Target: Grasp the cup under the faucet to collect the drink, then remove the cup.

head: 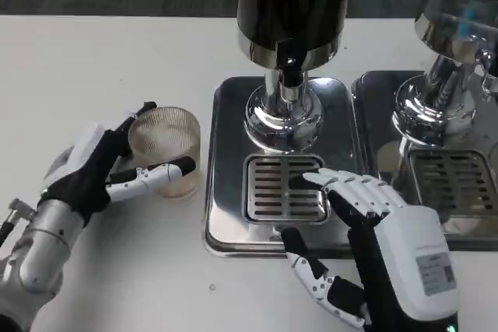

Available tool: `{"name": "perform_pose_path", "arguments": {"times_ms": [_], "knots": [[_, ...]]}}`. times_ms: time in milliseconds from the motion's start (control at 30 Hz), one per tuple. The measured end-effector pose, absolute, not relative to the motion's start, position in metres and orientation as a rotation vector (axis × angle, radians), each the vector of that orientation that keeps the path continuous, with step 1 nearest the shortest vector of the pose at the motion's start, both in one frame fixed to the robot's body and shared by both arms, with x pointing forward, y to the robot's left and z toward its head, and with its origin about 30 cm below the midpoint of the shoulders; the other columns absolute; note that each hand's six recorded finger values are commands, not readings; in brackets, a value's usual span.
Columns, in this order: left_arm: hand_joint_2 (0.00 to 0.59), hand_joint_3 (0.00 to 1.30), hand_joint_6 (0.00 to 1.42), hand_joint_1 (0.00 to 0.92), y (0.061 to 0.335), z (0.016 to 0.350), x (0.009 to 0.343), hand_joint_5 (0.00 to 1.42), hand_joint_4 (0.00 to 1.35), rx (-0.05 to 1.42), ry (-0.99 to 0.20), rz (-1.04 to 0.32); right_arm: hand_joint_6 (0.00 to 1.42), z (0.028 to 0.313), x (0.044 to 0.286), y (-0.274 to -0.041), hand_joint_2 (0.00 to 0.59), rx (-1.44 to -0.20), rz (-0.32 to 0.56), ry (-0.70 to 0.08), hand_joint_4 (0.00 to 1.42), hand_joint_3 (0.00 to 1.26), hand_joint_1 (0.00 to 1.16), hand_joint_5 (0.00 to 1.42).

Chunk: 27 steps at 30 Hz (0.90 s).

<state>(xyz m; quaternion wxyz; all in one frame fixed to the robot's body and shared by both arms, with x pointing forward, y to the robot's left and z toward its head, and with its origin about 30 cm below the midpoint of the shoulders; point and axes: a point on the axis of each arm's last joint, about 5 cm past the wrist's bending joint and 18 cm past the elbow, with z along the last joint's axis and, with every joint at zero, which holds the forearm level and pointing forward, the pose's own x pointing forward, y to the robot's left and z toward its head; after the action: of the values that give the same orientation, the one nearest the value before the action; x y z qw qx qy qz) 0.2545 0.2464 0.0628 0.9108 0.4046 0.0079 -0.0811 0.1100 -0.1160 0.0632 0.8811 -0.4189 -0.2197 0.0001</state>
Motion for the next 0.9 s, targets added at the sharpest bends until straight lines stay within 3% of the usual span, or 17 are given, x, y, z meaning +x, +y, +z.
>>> {"name": "perform_pose_path", "arguments": {"times_ms": [900], "knots": [[0.125,0.46,0.83,0.35,0.235,0.053,0.249,0.74,0.53,0.818,-0.041,-0.083,0.32,0.063,0.109,-0.113,0.413,-0.839,-0.001,-0.446,0.36,0.42,0.61,0.35]]}}
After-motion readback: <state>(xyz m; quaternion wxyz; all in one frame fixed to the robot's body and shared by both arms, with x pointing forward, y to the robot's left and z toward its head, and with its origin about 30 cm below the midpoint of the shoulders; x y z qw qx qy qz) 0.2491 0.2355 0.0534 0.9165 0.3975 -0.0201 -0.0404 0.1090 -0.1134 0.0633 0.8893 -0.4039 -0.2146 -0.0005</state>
